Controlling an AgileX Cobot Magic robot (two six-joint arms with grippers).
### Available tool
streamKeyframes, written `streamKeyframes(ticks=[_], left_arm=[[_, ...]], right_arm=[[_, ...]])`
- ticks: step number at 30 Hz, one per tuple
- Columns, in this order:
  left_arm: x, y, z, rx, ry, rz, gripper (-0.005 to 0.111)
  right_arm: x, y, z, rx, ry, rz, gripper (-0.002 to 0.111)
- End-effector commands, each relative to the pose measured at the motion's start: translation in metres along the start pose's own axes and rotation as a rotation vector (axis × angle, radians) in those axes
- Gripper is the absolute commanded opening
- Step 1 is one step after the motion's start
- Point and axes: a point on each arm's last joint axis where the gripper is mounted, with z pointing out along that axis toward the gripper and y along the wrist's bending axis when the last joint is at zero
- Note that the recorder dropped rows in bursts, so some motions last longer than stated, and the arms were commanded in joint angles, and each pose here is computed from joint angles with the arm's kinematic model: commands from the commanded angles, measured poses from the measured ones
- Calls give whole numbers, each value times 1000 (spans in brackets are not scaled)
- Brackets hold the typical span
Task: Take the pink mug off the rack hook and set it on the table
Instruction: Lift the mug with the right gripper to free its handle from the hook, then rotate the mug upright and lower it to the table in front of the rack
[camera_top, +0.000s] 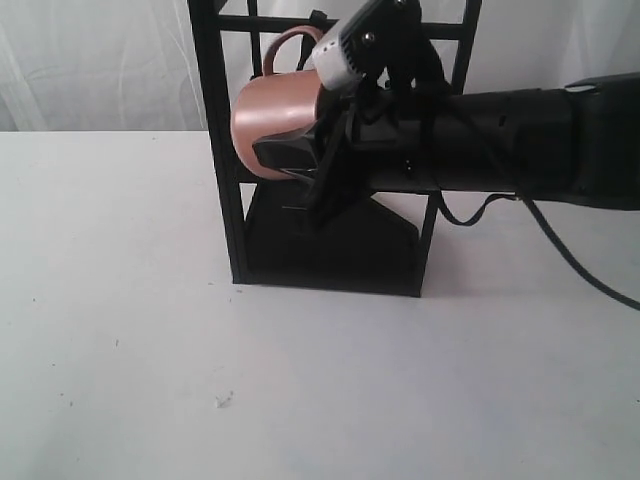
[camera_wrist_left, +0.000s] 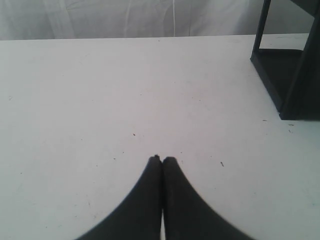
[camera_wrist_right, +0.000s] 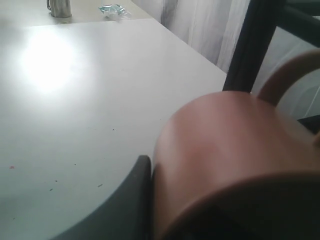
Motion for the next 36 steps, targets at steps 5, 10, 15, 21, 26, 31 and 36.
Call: streamKeyframes(ticks=[5,10,15,21,26,31,36], left_arm=[[1,0,0,4,-5,-10,0],[1,0,0,4,-5,-10,0],[1,0,0,4,-5,-10,0],[1,0,0,4,-5,-10,0],[1,0,0,4,-5,-10,0],[1,0,0,4,-5,-10,0],[1,0,0,4,-5,-10,0]], right_arm=[[-2,7,-3,-58,39,73,0],[-3,11,-4,-109,37,66,0],[-1,17,-5,-177,52,46,0],[13,20,-7,-200,213,82,0],[16,25,-9,-243,329,86,0],[15,35,-9,-244,537,14,0],[15,41,-11,-240,640,-4,0]])
